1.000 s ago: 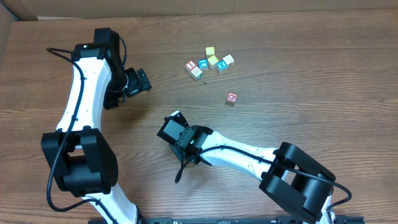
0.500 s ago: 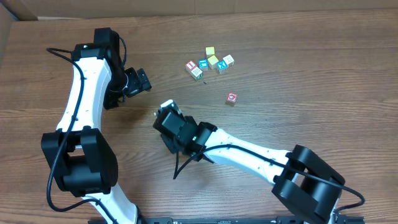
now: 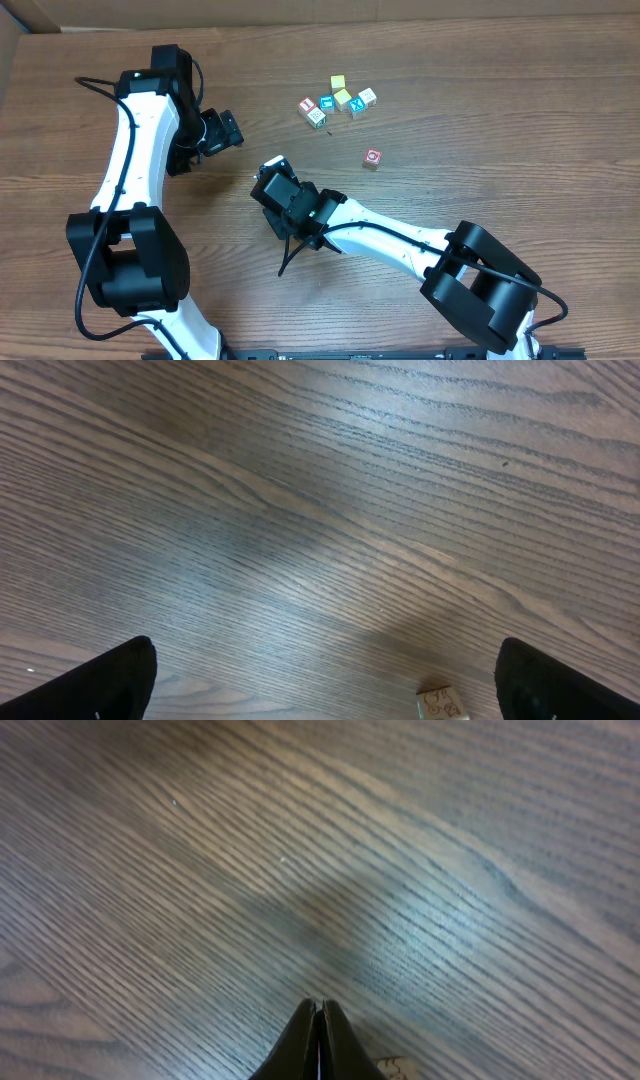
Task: Flip 3 blocks
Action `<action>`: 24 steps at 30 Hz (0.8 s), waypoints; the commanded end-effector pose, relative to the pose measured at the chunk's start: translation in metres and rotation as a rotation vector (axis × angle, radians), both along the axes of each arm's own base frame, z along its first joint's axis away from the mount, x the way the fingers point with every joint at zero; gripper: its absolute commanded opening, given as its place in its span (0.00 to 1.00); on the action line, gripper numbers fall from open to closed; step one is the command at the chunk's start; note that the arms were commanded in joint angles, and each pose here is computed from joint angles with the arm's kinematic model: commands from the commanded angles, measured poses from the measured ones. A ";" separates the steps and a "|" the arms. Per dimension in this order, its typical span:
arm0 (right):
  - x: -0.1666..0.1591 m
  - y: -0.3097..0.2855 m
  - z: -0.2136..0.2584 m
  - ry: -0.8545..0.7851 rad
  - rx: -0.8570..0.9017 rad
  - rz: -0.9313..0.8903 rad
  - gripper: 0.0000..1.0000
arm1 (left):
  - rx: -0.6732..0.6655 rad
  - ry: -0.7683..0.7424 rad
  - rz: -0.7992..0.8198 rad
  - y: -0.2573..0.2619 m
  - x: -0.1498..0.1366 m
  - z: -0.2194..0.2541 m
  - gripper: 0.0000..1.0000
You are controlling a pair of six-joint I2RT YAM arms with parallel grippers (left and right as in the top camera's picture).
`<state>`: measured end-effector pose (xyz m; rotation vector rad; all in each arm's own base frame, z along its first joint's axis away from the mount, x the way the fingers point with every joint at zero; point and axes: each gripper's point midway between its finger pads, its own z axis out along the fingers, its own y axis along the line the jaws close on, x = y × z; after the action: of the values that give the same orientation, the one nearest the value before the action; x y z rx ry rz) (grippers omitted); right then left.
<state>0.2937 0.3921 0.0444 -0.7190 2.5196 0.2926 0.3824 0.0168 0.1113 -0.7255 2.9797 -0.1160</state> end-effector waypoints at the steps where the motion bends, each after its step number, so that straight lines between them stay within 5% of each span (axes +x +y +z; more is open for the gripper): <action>1: -0.005 0.004 0.002 0.040 0.017 0.022 0.05 | 0.014 -0.039 -0.018 -0.001 0.005 0.012 1.00; 24: -0.010 -0.008 -0.017 0.082 -0.047 0.001 0.04 | 0.014 -0.039 -0.018 -0.001 0.005 0.012 1.00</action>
<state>0.2796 0.3819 0.0250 -0.7640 2.6089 0.2615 0.3824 0.0167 0.1113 -0.7254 2.9797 -0.1166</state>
